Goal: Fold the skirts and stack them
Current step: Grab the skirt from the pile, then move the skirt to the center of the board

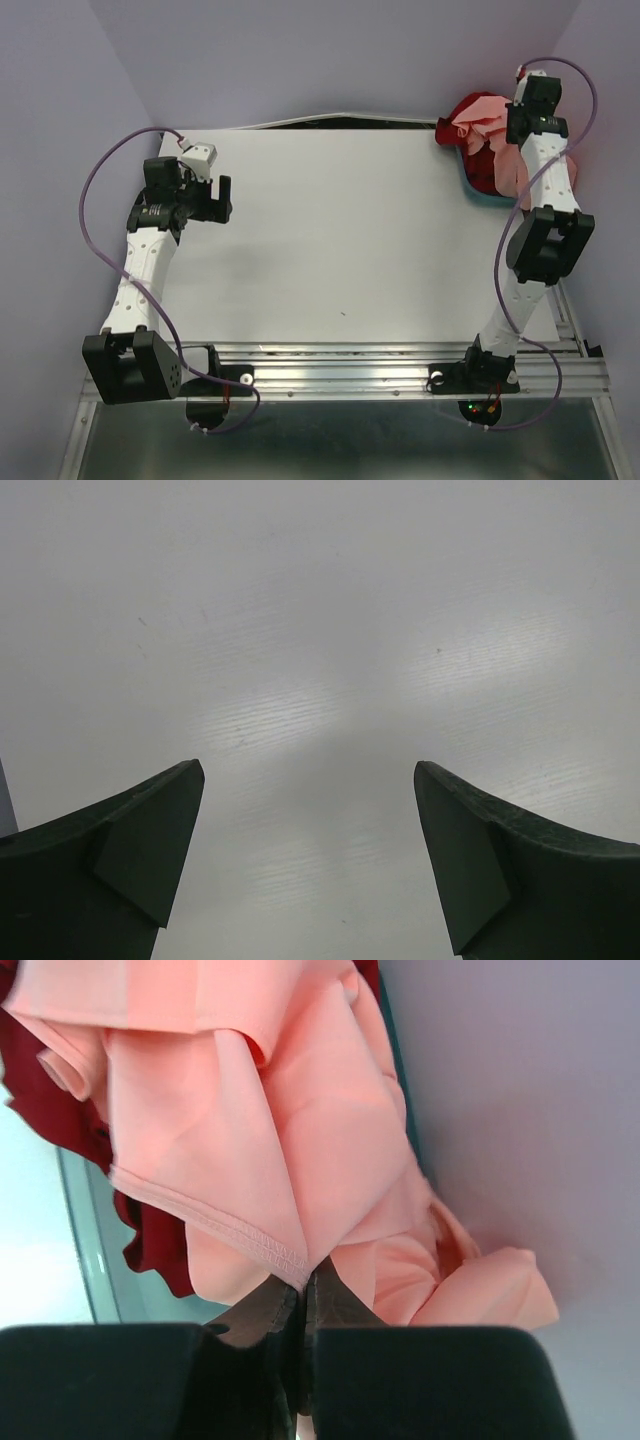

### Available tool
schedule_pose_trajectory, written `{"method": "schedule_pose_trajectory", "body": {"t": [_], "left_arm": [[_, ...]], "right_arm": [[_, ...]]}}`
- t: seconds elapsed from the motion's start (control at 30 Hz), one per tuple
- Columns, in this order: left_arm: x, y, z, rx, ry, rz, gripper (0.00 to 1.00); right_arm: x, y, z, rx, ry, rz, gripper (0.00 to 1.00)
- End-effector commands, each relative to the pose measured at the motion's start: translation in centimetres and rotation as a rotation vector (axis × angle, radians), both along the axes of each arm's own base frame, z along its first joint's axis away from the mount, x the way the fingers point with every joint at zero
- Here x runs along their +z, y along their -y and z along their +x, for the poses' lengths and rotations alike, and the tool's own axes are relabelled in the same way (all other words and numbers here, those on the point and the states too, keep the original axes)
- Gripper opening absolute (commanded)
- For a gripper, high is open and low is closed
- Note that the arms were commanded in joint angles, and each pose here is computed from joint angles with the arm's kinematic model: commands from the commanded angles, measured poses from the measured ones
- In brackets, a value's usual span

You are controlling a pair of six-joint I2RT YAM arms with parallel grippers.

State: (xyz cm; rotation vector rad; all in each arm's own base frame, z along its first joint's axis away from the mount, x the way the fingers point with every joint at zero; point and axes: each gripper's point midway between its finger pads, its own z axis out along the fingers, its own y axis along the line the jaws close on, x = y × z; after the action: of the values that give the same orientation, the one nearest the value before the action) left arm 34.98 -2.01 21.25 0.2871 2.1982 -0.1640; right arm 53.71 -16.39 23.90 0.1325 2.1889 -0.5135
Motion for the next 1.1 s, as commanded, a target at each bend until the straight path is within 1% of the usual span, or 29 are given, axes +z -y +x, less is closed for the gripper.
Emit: {"method": "schedule_pose_trajectory", "body": {"t": [0.0,0.03,0.07,0.17,0.2,0.27,0.3,0.4,0.43,0.47,0.5,0.63,0.67,0.73,0.77,0.83,0.93,0.97,1.0,1.07], "left_arm": [[1.7,0.3,0.6,0.0,0.074,-0.01,0.99],[1.8,0.2,0.6,0.0,0.075,-0.007,0.99],[1.9,0.2,0.7,0.001,0.076,-0.006,0.99],[2.3,0.1,1.1,0.005,0.076,-0.003,0.99],[2.3,0.0,1.3,0.009,0.07,-0.005,0.99],[3.1,0.1,1.7,0.006,0.08,-0.009,0.99],[3.4,0.3,1.8,0.003,0.084,-0.016,0.99],[4.6,0.5,2.5,-0.002,0.104,-0.03,0.99],[4.9,0.5,2.6,0.001,0.11,-0.036,0.99],[5.5,0.5,3.0,0.002,0.123,-0.038,0.99],[6.2,0.5,3.3,0.007,0.14,-0.042,0.99],[7.3,0.5,3.9,0.014,0.165,-0.053,0.99],[7.8,0.5,4.0,0.016,0.179,-0.053,0.99],[8.2,0.4,4.2,0.023,0.192,-0.057,0.99],[8.5,0.4,4.3,0.026,0.2,-0.059,0.99],[9.0,0.2,4.5,0.041,0.221,-0.064,0.99],[10.1,-0.1,4.4,0.065,0.256,-0.07,0.99],[10.5,-0.2,4.3,0.069,0.267,-0.072,0.99],[10.8,-0.3,4.3,0.076,0.279,-0.075,0.99],[11.8,-0.5,4.0,0.076,0.308,-0.078,0.99]], "right_arm": [[14.3,-2.0,-0.3,0.094,0.352,-0.005,0.01],[15.8,-2.6,-0.5,0.126,0.384,0.002,0.01],[18.5,-3.6,-0.9,0.172,0.446,0.014,0.01],[23.3,-5.0,-1.9,0.228,0.557,0.021,0.01],[26.1,-6.2,-2.5,0.288,0.619,0.027,0.01],[29.3,-7.5,-3.8,0.341,0.698,0.035,0.01],[31.0,-8.6,-4.3,0.398,0.748,0.04,0.01],[34.1,-10.9,-6.1,0.503,0.839,0.063,0.01],[36.3,-11.6,-7.6,0.53,0.903,0.048,0.01],[36.7,-12.4,-7.9,0.557,0.921,0.059,0.01],[38.3,-13.0,-9.0,0.58,0.978,0.056,0.01],[42.1,-14.1,-11.2,0.607,1.113,0.063,0.01],[42.7,-14.8,-11.7,0.633,1.136,0.11,0.01],[43.8,-15.9,-12.6,0.688,1.176,0.152,0.01],[43.8,-16.5,-12.8,0.719,1.176,0.179,0.01],[43.7,-19.6,-13.2,0.831,1.166,0.273,0.01],[43.5,-22.5,-13.9,0.916,1.154,0.356,0.01],[43.4,-24.2,-14.1,0.951,1.143,0.404,0.01],[44.0,-25.3,-15.1,0.993,1.163,0.455,0.01],[44.0,-27.9,-16.1,1.064,1.144,0.542,0.01]]}}
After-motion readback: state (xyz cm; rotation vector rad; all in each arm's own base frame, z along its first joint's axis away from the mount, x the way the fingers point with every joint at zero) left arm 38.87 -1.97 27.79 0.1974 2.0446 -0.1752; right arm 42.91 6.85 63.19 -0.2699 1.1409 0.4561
